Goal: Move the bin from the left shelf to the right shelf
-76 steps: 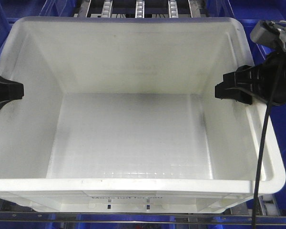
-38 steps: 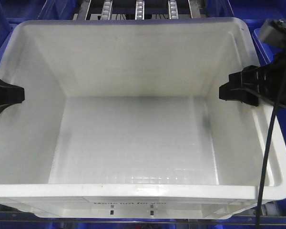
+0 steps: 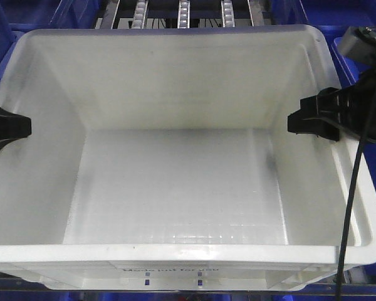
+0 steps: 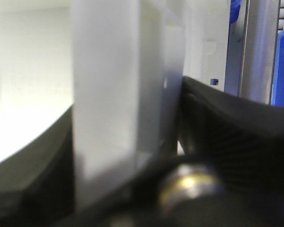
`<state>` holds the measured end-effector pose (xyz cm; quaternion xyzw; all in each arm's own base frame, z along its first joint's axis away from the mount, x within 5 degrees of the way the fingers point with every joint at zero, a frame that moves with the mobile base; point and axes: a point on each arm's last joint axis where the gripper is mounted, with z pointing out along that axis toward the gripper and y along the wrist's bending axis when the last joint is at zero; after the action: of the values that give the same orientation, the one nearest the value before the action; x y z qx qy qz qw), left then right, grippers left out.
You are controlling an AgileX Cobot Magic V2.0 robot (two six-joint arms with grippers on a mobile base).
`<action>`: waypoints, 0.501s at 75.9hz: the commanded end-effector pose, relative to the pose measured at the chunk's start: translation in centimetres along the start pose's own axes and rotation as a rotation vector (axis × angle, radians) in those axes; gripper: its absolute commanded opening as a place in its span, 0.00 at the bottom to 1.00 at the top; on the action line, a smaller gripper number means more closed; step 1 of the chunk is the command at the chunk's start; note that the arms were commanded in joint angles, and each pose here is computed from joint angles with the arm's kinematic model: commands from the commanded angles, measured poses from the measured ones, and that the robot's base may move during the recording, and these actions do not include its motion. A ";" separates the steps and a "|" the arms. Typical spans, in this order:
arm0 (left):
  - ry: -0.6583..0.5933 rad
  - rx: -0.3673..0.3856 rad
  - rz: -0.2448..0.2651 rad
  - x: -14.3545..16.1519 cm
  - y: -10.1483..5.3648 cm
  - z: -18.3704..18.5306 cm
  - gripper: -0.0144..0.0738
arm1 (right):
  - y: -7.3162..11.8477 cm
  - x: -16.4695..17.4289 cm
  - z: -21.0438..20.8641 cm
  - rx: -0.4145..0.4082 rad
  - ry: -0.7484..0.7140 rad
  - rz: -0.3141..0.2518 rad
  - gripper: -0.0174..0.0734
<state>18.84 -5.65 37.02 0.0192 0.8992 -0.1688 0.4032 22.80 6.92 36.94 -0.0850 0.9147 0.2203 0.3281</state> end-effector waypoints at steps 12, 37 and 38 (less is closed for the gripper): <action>-0.161 0.067 -0.001 -1.8 -1.1 -1.8 0.16 | 1.5 -1.5 -2.3 -0.070 -0.165 -0.011 0.19; -0.163 0.076 -0.009 -1.7 -1.2 -2.2 0.16 | 1.5 -1.5 -2.3 -0.070 -0.165 -0.012 0.19; -0.163 0.076 -0.010 -1.7 -1.2 -2.2 0.16 | 1.5 -1.5 -2.3 -0.070 -0.165 -0.012 0.19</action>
<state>18.58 -5.60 37.12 0.0192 0.8995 -0.1695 0.4023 22.78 6.93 36.94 -0.0851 0.9148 0.2208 0.3273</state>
